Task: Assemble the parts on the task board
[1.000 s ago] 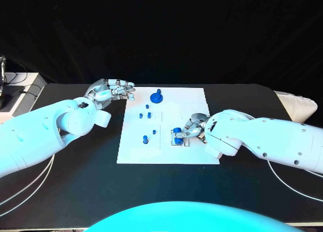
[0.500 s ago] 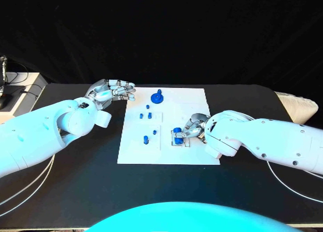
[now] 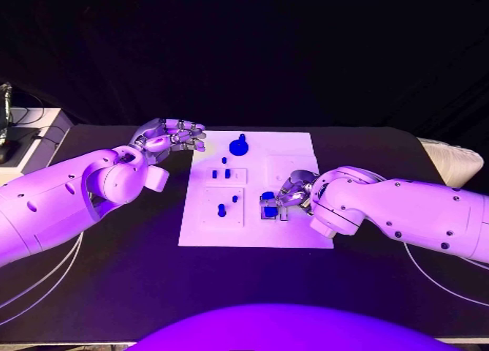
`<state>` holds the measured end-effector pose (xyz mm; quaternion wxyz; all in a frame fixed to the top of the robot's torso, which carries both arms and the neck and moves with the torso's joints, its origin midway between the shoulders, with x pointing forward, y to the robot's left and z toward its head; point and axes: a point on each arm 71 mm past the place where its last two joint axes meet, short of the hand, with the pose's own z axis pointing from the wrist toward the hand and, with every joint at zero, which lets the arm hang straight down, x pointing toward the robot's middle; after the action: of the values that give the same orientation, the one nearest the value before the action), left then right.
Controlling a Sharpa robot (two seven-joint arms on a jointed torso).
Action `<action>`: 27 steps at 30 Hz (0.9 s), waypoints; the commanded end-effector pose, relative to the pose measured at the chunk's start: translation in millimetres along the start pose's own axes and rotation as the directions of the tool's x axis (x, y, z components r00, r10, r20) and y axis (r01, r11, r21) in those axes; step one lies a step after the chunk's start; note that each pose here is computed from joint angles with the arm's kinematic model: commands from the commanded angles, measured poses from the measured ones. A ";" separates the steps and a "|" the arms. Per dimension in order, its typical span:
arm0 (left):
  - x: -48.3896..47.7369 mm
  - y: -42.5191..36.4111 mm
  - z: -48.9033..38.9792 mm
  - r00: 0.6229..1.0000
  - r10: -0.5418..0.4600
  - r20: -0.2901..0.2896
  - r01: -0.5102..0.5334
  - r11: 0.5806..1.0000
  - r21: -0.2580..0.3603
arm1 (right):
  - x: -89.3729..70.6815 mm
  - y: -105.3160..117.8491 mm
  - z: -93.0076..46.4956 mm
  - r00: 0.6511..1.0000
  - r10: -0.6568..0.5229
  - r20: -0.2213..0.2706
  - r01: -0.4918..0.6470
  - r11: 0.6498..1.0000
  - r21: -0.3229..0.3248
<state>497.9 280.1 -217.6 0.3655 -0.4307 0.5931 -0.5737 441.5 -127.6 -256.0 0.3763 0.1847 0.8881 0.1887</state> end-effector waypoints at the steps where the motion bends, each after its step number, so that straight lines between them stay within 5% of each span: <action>1: 2.7 -0.6 0.2 1.000 -0.012 -0.023 0.012 1.000 0.002 | 1.8 0.4 0.4 1.000 -0.019 -0.006 0.019 1.000 -0.010; 27: 0.9 -0.6 -0.6 1.000 -0.010 -0.019 0.011 1.000 0.001 | -6.1 -7.7 -6.6 0.997 -0.048 0.068 0.051 0.998 -0.041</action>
<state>497.5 281.5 -217.8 0.3635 -0.4307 0.5952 -0.5728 438.8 -138.5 -254.2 0.3957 0.1754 0.8823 0.1850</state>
